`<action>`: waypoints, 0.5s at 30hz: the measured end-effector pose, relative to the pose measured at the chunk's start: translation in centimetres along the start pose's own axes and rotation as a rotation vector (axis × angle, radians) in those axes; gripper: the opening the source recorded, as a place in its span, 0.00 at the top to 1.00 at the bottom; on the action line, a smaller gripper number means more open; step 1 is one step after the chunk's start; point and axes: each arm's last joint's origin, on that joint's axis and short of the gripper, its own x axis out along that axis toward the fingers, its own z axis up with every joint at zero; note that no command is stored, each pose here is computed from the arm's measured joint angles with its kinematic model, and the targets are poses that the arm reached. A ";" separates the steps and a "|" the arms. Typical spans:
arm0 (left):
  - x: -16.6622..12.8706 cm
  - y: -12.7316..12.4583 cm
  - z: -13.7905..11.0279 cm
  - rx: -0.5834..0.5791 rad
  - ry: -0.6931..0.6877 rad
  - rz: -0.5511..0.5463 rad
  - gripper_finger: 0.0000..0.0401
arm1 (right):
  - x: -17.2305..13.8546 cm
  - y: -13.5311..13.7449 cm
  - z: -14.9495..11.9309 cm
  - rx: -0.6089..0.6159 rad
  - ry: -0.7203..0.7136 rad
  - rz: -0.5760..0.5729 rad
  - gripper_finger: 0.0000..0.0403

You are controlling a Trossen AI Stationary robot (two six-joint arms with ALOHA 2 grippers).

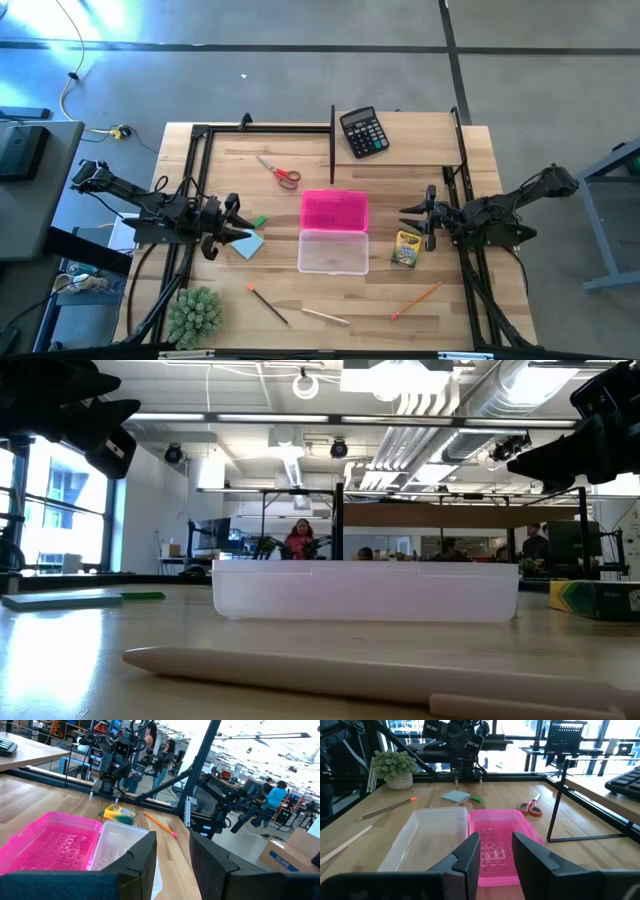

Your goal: Pack school essentials

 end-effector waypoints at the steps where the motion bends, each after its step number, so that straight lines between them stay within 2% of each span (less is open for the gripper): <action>1: 0.0 0.0 0.0 -0.001 0.000 0.000 0.74 | 0.0 0.0 0.0 0.000 0.000 0.000 0.74; 15: 0.0 0.1 0.0 0.000 -0.014 0.042 0.74 | 0.0 0.0 0.0 0.000 0.000 0.000 0.74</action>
